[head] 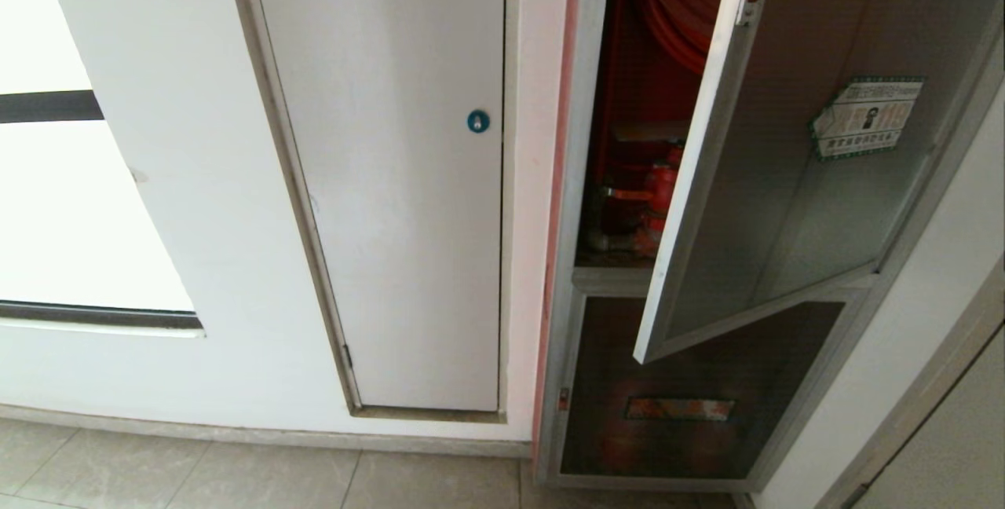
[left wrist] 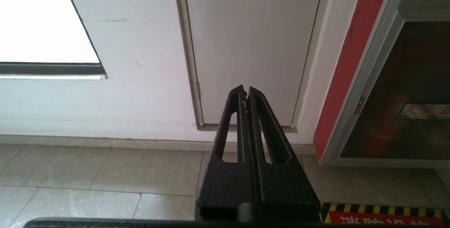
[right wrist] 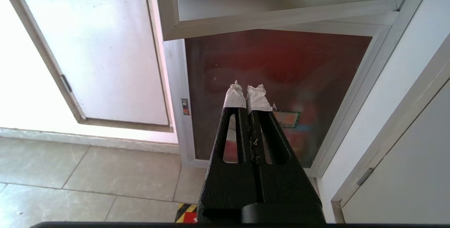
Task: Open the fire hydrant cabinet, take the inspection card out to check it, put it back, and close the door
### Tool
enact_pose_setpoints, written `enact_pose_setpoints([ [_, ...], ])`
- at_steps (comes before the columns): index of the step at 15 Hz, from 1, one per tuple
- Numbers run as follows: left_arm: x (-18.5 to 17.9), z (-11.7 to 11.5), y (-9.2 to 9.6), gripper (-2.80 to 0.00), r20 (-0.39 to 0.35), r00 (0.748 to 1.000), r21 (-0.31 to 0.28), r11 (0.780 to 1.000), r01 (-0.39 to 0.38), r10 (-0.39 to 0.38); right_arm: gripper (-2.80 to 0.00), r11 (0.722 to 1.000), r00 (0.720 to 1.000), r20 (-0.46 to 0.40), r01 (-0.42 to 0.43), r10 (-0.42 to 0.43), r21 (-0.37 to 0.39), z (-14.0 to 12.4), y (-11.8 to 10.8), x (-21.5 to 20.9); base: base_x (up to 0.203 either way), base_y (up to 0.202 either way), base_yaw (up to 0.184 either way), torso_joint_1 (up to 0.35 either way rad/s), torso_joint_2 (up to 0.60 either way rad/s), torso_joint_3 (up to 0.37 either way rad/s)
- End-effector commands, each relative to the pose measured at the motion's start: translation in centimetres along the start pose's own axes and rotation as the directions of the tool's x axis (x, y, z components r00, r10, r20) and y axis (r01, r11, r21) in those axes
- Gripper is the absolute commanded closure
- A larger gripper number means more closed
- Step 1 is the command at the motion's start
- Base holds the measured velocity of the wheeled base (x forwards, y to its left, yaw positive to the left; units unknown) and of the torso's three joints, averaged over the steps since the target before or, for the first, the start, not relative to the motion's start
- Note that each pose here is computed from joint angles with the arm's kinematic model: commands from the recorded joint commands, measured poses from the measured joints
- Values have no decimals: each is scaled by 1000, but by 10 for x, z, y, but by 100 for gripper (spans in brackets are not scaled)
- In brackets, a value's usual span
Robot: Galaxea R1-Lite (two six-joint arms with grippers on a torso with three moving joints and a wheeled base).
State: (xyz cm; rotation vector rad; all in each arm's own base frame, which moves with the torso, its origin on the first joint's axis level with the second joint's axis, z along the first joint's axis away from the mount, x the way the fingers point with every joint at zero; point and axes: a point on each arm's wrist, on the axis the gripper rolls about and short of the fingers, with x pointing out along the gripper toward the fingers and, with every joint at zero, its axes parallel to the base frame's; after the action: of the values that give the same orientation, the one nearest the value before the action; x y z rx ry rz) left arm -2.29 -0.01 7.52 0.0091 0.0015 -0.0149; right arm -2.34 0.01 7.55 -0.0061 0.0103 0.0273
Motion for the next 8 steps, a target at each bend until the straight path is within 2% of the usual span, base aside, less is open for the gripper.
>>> enact_pose_setpoints([
  [1, 0, 0, 0, 0, -2, 1000, 0, 1000, 0, 0, 0, 1000, 1000, -2, -2, 2, 2, 0, 0, 0, 0, 0, 0, 0, 0, 0],
  [6, 0, 0, 0, 0, -2, 1000, 0, 1000, 0, 0, 0, 1000, 1000, 9, 0, 0, 2, 4, 0, -1, 0, 0, 0, 0, 0, 0],
  [8, 0, 0, 0, 0, -2, 1000, 0, 1000, 0, 0, 0, 1000, 999, 41, -11, 11, 1, 24, 0, -5, 0, 0, 0, 0, 0, 0],
])
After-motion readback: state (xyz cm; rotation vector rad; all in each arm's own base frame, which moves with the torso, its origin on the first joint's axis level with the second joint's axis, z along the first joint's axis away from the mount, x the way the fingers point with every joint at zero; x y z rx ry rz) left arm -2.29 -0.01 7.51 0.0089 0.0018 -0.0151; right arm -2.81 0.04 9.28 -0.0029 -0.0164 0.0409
